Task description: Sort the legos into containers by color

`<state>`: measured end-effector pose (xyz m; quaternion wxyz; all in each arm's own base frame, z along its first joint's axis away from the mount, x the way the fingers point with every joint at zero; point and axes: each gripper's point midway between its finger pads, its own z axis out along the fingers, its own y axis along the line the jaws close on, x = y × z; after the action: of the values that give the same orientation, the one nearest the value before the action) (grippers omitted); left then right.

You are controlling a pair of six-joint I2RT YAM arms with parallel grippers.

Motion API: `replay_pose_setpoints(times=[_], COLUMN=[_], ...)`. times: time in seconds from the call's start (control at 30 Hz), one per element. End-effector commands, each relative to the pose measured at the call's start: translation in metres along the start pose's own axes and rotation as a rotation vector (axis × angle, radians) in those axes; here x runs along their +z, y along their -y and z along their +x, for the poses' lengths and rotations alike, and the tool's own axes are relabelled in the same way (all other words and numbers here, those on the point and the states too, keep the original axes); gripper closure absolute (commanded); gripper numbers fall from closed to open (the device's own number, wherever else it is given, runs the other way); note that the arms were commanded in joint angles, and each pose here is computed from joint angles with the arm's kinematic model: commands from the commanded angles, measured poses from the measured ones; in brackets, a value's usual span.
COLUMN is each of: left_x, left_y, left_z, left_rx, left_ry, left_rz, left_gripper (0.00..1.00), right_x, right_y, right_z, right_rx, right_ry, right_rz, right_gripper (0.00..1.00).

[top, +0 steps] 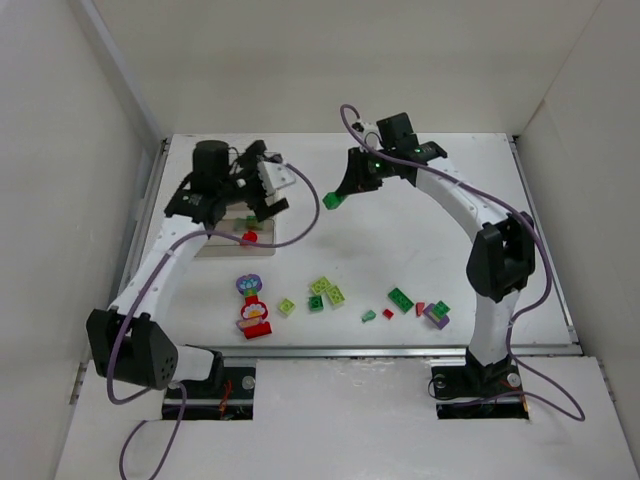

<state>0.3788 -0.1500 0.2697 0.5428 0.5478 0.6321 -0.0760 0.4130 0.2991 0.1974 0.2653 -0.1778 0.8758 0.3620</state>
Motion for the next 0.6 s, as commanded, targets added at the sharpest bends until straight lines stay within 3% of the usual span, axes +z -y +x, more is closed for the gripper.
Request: replay_pose_setpoints(times=[0.0, 0.17, 0.27, 0.43, 0.53, 0.57], left_x=[0.033, 0.056, 0.069, 0.072, 0.071, 0.071], left_y=[0.053, 0.071, 0.071, 0.065, 0.07, 0.07], left_z=[-0.011, -0.041, -0.036, -0.035, -0.037, -0.037], left_rx=[0.054, -0.053, -0.149, -0.157, -0.164, -0.164], left_ry=[0.078, 0.127, 0.089, 0.074, 0.085, 0.085], left_rz=[0.188, 0.27, 0.275, 0.254, 0.279, 0.279], left_gripper=[0.0, 0.0, 0.0, 0.24, 0.5, 0.64], right_x=[-0.027, -0.024, -0.026, -0.027, -0.028, -0.028], right_y=[-0.067, -0.094, -0.095, -0.096, -0.1, -0.1], right_z=[-0.038, -0.033, -0.03, -0.029, -0.027, -0.027], right_rx=[-0.096, -0.112, -0.092, -0.09, -0.099, -0.099], right_ry=[0.128, 0.13, 0.127, 0.139, 0.14, 0.14], right_rz=[-0.116, -0.14, -0.141, -0.146, -0.154, -0.154], right_gripper=[1.0, 1.0, 1.0, 1.0, 1.0, 1.0])
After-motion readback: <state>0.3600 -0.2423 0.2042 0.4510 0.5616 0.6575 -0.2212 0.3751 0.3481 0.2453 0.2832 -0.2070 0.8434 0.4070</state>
